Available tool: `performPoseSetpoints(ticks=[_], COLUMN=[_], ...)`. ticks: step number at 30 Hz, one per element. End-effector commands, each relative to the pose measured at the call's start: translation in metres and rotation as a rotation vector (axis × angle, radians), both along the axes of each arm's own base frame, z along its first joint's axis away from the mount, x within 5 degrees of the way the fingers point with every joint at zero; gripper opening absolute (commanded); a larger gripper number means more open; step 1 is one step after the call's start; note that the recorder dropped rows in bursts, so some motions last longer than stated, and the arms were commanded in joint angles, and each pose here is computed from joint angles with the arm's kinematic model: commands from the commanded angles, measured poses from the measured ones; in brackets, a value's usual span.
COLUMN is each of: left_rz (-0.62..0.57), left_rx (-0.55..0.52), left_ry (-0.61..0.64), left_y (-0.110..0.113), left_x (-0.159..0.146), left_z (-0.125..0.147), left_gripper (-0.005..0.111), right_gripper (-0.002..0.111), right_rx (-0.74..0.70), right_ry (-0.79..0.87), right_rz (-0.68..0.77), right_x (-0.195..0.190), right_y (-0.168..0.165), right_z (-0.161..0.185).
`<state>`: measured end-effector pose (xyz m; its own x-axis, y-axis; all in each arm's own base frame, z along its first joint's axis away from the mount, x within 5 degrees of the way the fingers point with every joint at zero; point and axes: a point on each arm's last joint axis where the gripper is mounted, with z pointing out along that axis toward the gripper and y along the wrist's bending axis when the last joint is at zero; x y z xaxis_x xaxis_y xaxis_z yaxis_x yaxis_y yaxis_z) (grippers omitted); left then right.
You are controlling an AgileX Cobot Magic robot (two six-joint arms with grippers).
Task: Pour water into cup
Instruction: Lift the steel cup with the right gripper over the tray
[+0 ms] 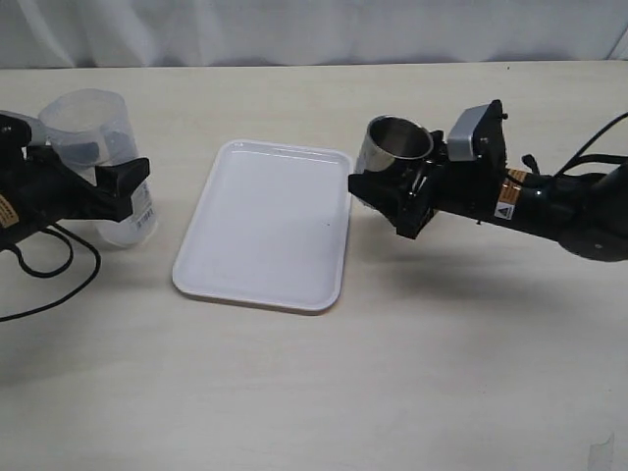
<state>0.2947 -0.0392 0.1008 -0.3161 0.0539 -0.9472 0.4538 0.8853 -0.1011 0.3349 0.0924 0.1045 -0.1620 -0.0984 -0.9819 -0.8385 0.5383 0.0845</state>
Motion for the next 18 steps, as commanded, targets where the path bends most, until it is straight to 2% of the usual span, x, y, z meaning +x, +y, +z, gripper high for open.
performPoseSetpoints(ticks=[1,4,10,14,18], left_rz=[-0.032,-0.030,-0.089,-0.115,-0.177], left_rx=[-0.016,-0.006,-0.017,-0.012,0.041], left_ry=[-0.067,-0.086,-0.103,-0.144,-0.158], left_y=[-0.003,-0.003,-0.007,-0.010,-0.028], left_x=[0.013,0.021,0.038,0.054,0.064], left_z=[0.011,0.015,0.025,0.038,0.044], left_gripper=[0.000,0.000,0.000,0.000,0.000], right_gripper=[0.004,0.004,0.004,0.004,0.004], right_rx=[-0.038,-0.089,-0.094,-0.076,-0.078], right_ry=[-0.006,-0.020,-0.060,0.024,0.021], right_rz=[0.130,0.165,0.276,0.343,0.357], right_x=[0.003,0.007,0.011,0.031,0.043], right_y=[0.035,0.058,0.095,0.109,0.117], right_z=[0.008,0.011,0.011,-0.006,-0.023])
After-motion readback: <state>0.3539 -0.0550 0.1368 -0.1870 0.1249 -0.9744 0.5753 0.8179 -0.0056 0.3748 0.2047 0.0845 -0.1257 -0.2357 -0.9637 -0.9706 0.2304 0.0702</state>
